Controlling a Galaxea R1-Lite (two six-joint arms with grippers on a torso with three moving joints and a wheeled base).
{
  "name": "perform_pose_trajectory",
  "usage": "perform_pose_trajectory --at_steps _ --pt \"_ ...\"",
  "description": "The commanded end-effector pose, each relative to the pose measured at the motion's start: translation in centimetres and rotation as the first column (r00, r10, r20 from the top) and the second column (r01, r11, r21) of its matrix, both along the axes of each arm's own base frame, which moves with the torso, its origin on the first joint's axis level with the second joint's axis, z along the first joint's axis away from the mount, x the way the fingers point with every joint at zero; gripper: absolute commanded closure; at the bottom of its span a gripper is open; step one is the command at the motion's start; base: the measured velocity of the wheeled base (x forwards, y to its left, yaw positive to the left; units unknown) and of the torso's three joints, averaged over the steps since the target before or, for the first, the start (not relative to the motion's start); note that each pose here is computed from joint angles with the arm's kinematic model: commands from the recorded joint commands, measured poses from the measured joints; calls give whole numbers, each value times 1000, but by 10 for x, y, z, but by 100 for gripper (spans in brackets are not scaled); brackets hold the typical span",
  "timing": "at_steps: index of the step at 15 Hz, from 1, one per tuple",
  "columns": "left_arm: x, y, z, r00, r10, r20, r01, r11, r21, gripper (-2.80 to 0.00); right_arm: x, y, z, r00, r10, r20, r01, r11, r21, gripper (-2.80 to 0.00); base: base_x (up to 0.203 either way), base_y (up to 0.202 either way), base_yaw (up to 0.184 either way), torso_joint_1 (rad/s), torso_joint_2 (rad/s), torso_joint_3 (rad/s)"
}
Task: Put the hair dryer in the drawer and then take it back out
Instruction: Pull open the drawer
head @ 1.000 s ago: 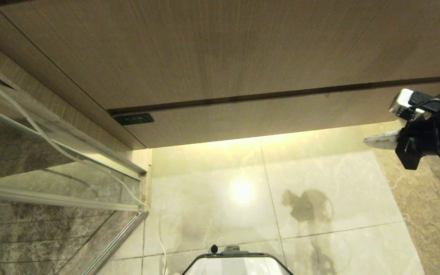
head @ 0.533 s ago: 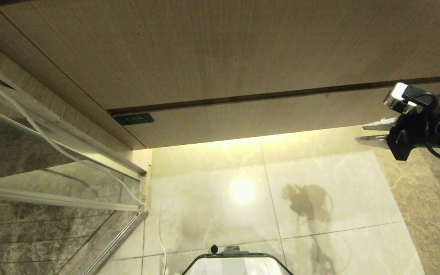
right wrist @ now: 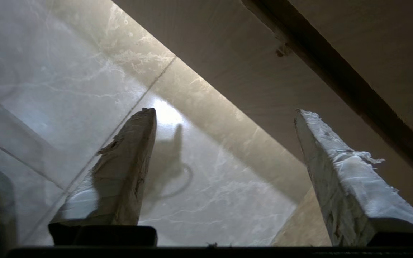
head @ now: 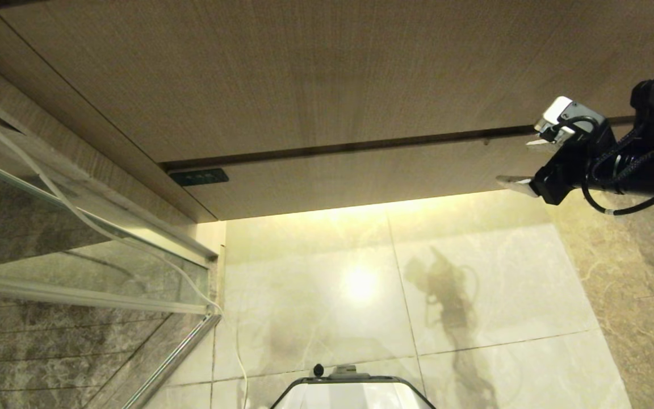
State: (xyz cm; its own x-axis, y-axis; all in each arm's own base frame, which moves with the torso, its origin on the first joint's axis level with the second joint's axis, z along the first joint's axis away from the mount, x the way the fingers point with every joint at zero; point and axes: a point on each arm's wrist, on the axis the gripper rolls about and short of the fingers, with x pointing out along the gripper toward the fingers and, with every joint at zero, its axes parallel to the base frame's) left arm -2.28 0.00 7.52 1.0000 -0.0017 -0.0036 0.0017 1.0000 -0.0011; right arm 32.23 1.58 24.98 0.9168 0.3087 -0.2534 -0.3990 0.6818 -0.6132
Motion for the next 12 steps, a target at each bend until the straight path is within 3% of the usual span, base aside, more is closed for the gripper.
perform_pose_trajectory --at_steps 1,3,7,12 --pt "0 0 0 1000 0 -1 0 1000 0 0 3 2 -5 997 58 46 -50 988 -145 -280 0 0 0 0 0 0" --pt "0 0 0 1000 0 -1 0 1000 0 0 8 2 -6 989 93 116 -62 968 -245 -280 0 0 0 0 0 0" --pt "0 0 0 1000 0 -1 0 1000 0 0 14 3 -11 982 142 123 -104 955 -278 -280 0 0 0 0 0 0" --pt "0 0 0 1000 0 -1 0 1000 0 0 26 5 -26 952 287 109 -235 908 -346 -280 0 0 0 0 0 0"
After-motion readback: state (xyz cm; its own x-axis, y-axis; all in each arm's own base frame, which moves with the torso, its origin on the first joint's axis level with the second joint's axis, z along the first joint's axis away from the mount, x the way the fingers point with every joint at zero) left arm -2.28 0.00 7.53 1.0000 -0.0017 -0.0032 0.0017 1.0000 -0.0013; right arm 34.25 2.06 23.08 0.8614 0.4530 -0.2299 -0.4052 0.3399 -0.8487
